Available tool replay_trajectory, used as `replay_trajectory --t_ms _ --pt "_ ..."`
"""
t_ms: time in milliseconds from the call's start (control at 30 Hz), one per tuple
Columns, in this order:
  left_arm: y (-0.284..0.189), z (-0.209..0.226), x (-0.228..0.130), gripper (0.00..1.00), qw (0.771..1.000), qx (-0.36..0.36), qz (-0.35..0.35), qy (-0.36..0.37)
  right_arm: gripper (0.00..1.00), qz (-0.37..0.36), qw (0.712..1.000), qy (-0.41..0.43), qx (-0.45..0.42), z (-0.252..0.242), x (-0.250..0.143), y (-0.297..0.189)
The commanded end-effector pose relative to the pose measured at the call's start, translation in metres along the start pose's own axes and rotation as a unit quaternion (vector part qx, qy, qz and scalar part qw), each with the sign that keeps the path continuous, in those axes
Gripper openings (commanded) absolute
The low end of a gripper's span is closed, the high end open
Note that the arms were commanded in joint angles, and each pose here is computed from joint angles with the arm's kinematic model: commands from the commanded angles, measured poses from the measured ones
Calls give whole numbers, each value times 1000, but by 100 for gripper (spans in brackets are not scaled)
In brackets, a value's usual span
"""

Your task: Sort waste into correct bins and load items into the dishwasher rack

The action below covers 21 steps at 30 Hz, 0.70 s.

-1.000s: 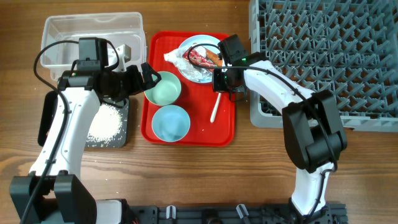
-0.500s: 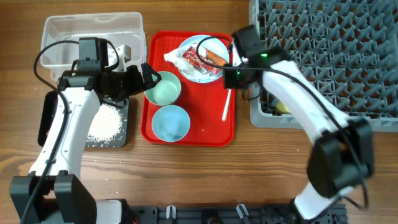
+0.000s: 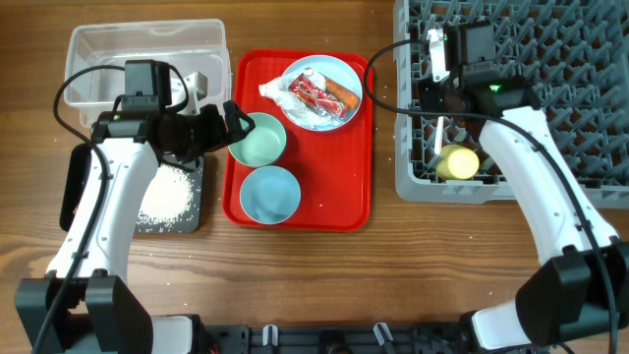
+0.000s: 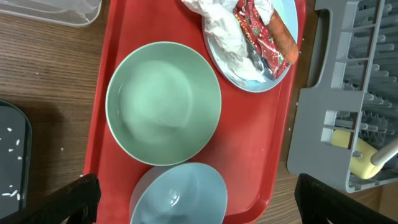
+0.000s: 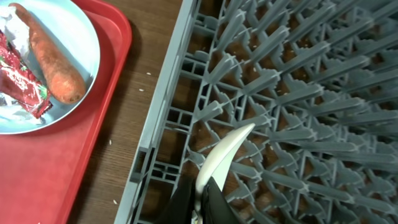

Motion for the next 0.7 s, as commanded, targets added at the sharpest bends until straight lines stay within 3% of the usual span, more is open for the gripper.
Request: replay_trajectory --t_ms 0,100,133,167,200,233,333,500,600,667 --pt "0 -1 0 100 1000 3 -1 5 4 2 999 -8 39 13 -1 19" --pt "0 0 -1 100 1000 3 -1 5 4 14 999 -5 49 18 -4 34" --pt "0 0 -1 100 1000 3 -1 5 15 16 998 -5 57 20 -4 36" --pt "0 0 -1 100 1000 3 -1 5 48 17 998 7 59 21 -5 36" --pt "0 0 -1 100 1000 3 -1 5 63 18 998 18 59 21 -5 36" --pt "0 0 -1 100 1000 3 -1 5 69 19 998 21 60 21 -5 36" --pt "0 0 -1 100 1000 3 -1 5 75 22 996 54 62 22 -5 34" --pt "0 0 0 100 1000 3 -1 19 76 -28 984 76 156 38 21 1" --pt "0 2 2 100 1000 14 -9 18 69 -65 959 68 269 82 40 -24" --pt "-1 2 5 100 1000 11 -15 15 67 -56 953 36 297 123 45 -29"
Point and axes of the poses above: each gripper's point midway between its finger pads, its own y axis out along the fingers, its own z axis along the line the jaws close on, x = y × z, the point moved 5 cm from there along -y, back along the fingers, and after that the axes turned 13 degrees about -y, right-handed, at the moved point
